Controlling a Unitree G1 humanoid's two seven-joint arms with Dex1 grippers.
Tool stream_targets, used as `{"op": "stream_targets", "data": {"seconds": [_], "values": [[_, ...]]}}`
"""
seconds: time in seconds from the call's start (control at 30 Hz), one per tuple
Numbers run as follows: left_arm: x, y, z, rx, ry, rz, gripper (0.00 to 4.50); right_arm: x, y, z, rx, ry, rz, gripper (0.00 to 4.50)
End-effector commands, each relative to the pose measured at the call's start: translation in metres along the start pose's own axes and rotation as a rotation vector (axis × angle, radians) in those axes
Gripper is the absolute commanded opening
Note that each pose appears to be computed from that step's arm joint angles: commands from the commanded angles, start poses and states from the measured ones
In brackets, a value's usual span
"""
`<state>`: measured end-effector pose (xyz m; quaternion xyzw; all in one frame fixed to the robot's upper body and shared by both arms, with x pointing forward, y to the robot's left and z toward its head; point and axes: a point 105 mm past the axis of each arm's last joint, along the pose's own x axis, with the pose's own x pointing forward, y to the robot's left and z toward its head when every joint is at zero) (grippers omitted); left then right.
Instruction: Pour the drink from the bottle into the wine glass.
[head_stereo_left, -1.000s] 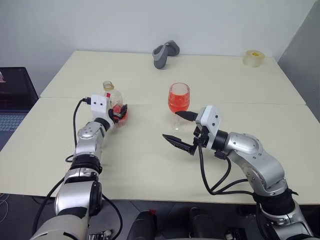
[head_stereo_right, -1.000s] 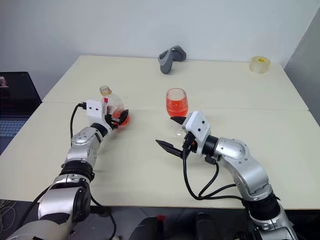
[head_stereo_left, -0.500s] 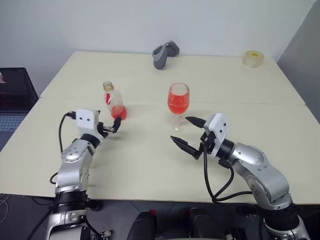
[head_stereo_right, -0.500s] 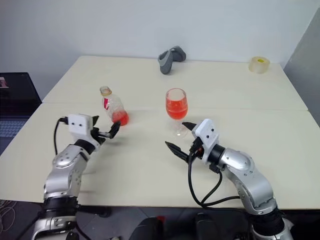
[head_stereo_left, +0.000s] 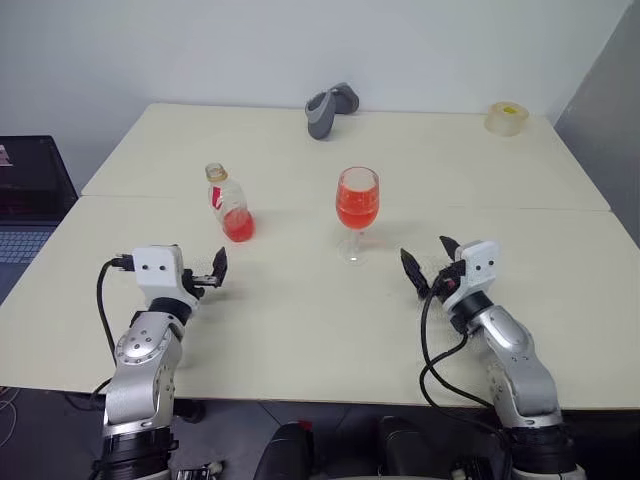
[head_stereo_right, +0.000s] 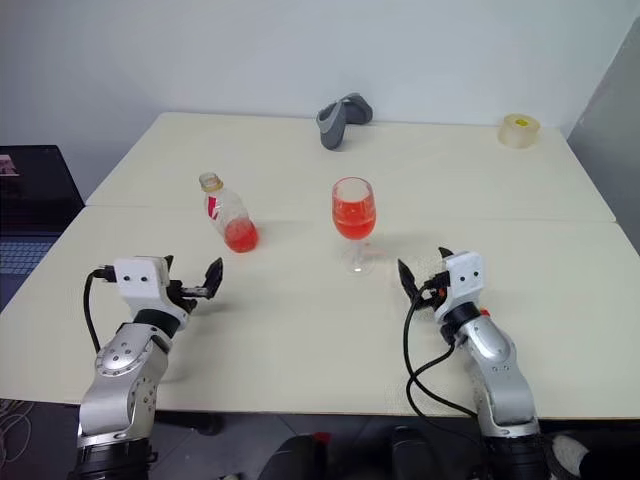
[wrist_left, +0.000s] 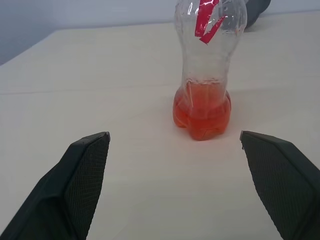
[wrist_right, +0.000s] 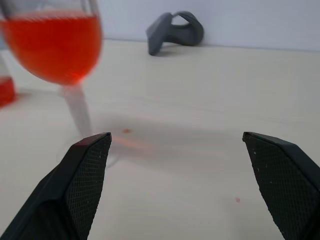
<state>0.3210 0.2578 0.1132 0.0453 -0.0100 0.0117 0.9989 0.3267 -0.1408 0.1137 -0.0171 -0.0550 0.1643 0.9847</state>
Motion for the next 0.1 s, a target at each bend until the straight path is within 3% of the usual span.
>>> {"op": "stream_targets", "data": {"seconds": [0.03, 0.1], "values": [[-0.0032, -0.0025, 0.0110, 0.020, -0.038, -0.006, 4.48, 0.0052, -0.0006, 0.0176, -0.027, -0.083, 0.007, 4.50], [-0.0044, -0.0030, 0.0080, 0.028, -0.028, -0.011, 4.48, 0.0065, 0.0000, 0.0157, -0.033, -0.082, 0.016, 4.50]]}}
